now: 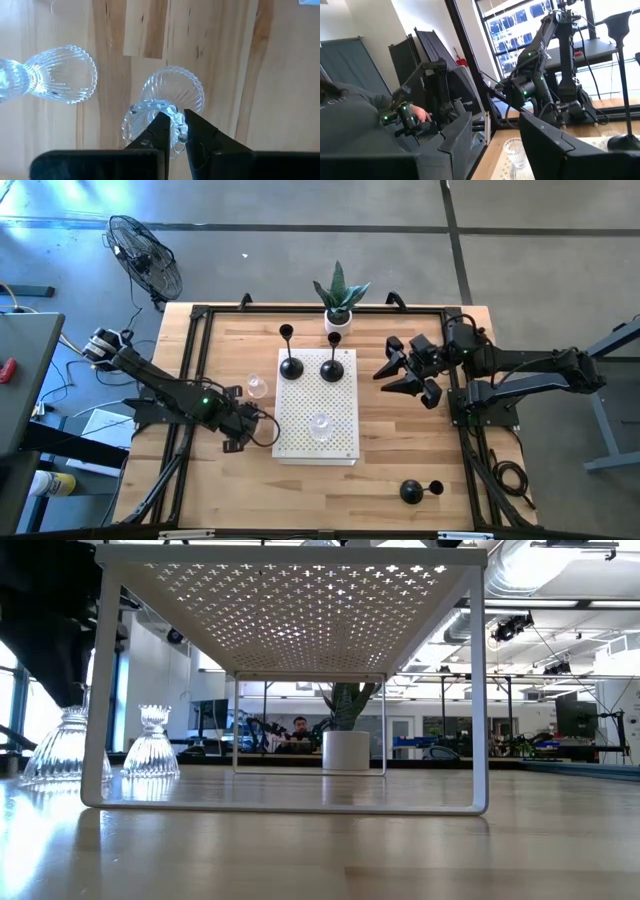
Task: Pick & Place candle stick holders
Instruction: Put the bottom transparent glass candle holder on the shelf, then put the black candle holder on the shelf
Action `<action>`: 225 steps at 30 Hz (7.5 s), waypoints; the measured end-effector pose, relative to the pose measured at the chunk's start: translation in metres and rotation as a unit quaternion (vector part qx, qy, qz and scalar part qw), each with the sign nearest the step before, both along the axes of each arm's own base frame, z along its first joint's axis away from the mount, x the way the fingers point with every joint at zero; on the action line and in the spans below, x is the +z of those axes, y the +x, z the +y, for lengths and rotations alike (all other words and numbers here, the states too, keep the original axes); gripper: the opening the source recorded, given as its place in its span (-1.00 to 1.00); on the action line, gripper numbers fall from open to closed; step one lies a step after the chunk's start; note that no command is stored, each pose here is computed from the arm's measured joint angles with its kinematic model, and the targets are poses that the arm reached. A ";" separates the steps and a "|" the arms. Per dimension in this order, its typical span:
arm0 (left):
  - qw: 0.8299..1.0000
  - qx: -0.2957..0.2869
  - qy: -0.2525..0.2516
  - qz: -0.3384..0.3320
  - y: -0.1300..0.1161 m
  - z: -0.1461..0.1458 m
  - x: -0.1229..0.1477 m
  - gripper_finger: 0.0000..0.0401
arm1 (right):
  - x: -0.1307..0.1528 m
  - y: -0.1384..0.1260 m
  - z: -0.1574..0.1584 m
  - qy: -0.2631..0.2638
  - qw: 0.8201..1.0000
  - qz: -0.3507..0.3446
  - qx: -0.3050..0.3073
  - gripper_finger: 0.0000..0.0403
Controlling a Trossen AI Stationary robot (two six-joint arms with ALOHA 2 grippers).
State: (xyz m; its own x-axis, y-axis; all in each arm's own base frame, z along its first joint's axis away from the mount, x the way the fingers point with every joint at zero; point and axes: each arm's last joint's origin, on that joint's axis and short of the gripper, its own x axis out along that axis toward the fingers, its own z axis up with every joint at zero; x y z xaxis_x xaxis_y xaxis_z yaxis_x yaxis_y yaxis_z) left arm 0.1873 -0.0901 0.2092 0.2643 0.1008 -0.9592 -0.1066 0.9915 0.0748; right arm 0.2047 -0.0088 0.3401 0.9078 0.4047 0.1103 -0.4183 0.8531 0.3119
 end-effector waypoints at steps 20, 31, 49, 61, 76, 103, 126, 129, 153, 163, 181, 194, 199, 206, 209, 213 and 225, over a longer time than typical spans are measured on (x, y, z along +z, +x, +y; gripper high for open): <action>0.988 0.105 -0.091 0.059 -0.006 -0.003 0.100 -0.89 | -0.001 0.000 0.000 -0.012 1.000 -0.001 -0.001 -0.23; 0.984 0.110 -0.106 -0.086 -0.028 0.002 0.205 -0.89 | -0.003 0.000 0.000 -0.011 1.000 0.012 0.000 -0.24; 0.995 0.034 0.044 -0.077 0.034 0.016 0.194 -0.89 | -0.003 0.000 0.000 -0.022 1.000 0.005 -0.003 -0.28; 0.991 -0.053 0.057 -0.111 0.065 0.026 0.229 -0.89 | -0.004 0.000 0.000 -0.022 1.000 0.009 -0.003 -0.28; 0.985 -0.156 0.036 -0.063 0.099 0.040 0.217 -0.89 | -0.004 0.000 0.000 -0.022 1.000 0.010 -0.003 -0.28; 0.971 -0.230 0.052 -0.031 0.121 0.047 0.195 -0.89 | -0.005 0.001 0.002 -0.018 1.000 0.017 0.003 -0.28; 0.969 -0.244 0.040 0.016 0.138 0.034 0.172 -0.89 | -0.006 0.001 0.020 -0.016 0.999 0.024 0.033 -0.28; 0.967 -0.251 0.039 0.017 0.139 0.034 0.172 -0.89 | -0.006 0.001 0.022 -0.016 0.999 0.024 0.027 -0.28; 0.965 -0.262 0.004 0.031 0.136 0.033 0.171 -0.68 | -0.006 0.001 0.023 -0.018 0.999 0.023 0.028 -0.28; 0.961 -0.275 0.002 0.030 0.136 0.033 0.171 -0.67 | -0.006 0.001 0.022 -0.018 0.999 0.023 0.022 -0.28; 0.961 -0.276 -0.021 0.012 0.139 0.033 0.171 -0.66 | -0.006 0.002 0.022 -0.015 1.000 0.023 0.008 -0.28; 0.964 -0.262 -0.042 0.012 0.140 0.046 0.171 -0.66 | -0.006 0.002 0.022 -0.014 1.000 0.024 0.008 -0.28; 0.965 -0.256 -0.059 0.009 0.141 0.051 0.172 -0.59 | -0.006 0.001 0.022 -0.014 1.000 0.024 0.010 -0.28; 0.940 -0.319 -0.117 -0.019 0.143 0.058 0.173 -0.30 | -0.006 0.001 0.022 -0.015 1.000 0.024 0.012 -0.28; 0.935 -0.336 -0.114 -0.027 0.144 0.063 0.174 -0.26 | -0.006 0.001 0.022 -0.015 1.000 0.025 0.012 -0.28; 0.935 -0.336 -0.111 -0.030 0.144 0.067 0.174 -0.25 | -0.007 0.001 0.022 -0.016 0.999 0.026 0.012 -0.28; 0.933 -0.344 -0.099 -0.030 0.143 0.067 0.175 -0.25 | -0.007 0.002 0.021 -0.015 1.000 0.026 0.001 -0.28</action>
State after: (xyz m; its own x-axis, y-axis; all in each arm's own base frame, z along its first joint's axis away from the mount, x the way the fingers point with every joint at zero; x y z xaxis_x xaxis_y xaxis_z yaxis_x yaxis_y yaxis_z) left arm 0.3304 -0.0231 0.3841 0.2543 -0.2900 -0.9226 0.5614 0.8211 -0.1034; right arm 0.2065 0.0123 0.3335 0.9115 0.4081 0.0511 -0.4031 0.8619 0.3077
